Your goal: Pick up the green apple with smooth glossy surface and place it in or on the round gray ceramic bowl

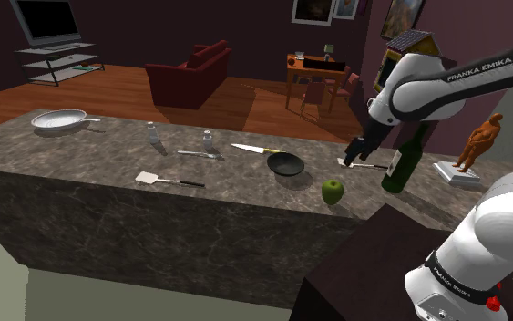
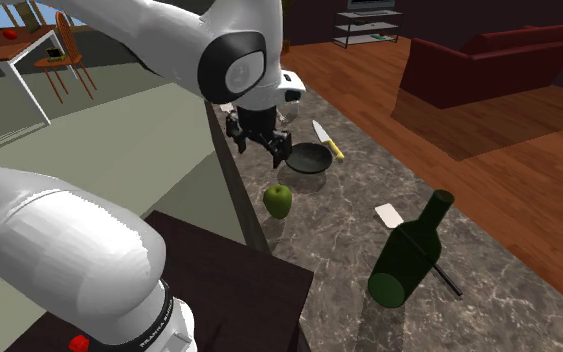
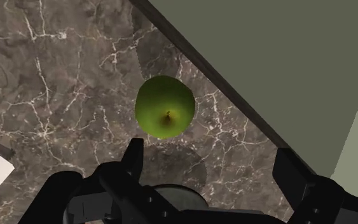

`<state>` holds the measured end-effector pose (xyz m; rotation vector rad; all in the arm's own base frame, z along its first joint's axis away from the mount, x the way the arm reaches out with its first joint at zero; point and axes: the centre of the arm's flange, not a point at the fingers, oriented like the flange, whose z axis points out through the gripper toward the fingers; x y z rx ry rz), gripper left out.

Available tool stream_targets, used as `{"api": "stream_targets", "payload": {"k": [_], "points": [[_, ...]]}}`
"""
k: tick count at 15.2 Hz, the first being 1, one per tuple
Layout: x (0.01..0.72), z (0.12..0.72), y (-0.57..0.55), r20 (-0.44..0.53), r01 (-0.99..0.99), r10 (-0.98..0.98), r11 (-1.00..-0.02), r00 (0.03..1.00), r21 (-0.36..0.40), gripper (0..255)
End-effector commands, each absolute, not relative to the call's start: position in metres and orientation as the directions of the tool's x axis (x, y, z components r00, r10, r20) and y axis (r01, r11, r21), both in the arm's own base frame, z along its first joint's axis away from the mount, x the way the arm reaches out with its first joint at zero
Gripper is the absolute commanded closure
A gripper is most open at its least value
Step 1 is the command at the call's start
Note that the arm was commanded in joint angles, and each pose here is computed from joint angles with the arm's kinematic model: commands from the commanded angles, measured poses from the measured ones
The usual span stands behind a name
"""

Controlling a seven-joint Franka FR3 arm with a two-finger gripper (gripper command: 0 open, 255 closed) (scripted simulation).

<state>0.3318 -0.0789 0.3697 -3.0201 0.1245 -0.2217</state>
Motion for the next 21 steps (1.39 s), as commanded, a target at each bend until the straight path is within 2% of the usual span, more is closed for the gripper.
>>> {"api": "stream_targets", "payload": {"k": [1, 8, 16, 21], "points": [[0.331, 0.339, -0.085, 0.149, -0.065, -0.083, -0.991, 0.985, -0.116, 0], [0.34, 0.25, -0.107, 0.168, -0.038, -0.058, -0.992, 0.984, -0.119, 0], [0.348, 0.208, -0.104, 0.169, -0.036, -0.056, -0.992, 0.984, -0.119, 0], [0.348, 0.205, -0.104, 0.169, -0.036, -0.056, -0.992, 0.984, -0.119, 0]]}}
